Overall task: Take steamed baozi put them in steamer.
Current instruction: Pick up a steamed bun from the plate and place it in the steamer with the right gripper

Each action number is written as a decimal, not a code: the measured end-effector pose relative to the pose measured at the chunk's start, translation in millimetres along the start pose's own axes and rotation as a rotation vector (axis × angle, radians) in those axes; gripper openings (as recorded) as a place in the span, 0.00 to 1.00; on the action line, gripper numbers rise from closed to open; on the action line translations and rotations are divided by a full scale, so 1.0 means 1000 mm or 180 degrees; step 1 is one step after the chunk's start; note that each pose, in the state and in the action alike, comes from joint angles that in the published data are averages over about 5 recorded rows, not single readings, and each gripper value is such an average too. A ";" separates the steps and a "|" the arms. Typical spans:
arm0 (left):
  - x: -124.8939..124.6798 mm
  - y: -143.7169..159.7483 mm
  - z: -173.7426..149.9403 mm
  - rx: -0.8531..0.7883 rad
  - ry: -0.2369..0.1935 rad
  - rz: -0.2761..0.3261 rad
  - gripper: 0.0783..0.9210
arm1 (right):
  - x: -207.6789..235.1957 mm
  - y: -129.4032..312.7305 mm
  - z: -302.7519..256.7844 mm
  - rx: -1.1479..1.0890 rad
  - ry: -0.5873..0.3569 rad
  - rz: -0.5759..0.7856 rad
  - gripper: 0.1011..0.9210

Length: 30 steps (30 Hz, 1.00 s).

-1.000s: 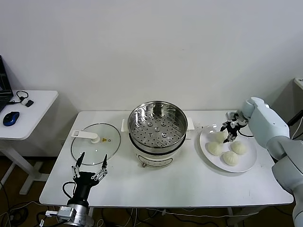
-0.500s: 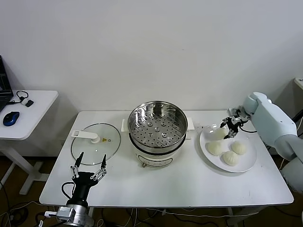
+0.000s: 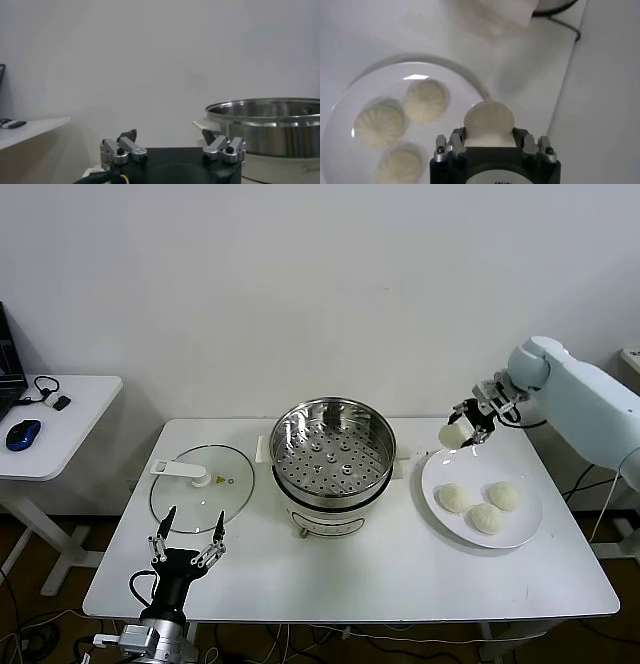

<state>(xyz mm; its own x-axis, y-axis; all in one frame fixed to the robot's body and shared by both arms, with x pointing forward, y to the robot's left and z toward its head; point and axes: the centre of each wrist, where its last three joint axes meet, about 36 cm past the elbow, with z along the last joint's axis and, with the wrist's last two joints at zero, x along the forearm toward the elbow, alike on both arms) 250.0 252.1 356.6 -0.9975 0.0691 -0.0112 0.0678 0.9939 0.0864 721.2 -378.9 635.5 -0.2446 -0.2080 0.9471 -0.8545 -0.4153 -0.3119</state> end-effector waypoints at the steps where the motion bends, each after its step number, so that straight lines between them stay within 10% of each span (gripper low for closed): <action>1: 0.000 0.000 0.000 0.0002 -0.0001 0.0001 0.88 | 0.007 -0.006 -0.005 0.0056 -0.0006 0.0014 0.64; 14: 0.000 -0.001 -0.003 0.0008 -0.0031 -0.0002 0.88 | 0.066 -0.073 -0.082 0.0653 -0.0044 0.0080 0.64; 30: -0.001 0.002 -0.009 0.0009 -0.0089 -0.0032 0.88 | 0.012 -0.141 -0.203 0.1568 -0.0032 -0.0238 0.64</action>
<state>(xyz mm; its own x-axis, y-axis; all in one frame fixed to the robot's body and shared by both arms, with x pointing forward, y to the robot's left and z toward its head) 251.2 253.1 366.1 -0.9973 0.0613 -0.0399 0.0578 0.9949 0.0832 746.2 -143.3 706.4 -0.1845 -0.1692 0.9682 -0.5509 -0.7980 -0.2444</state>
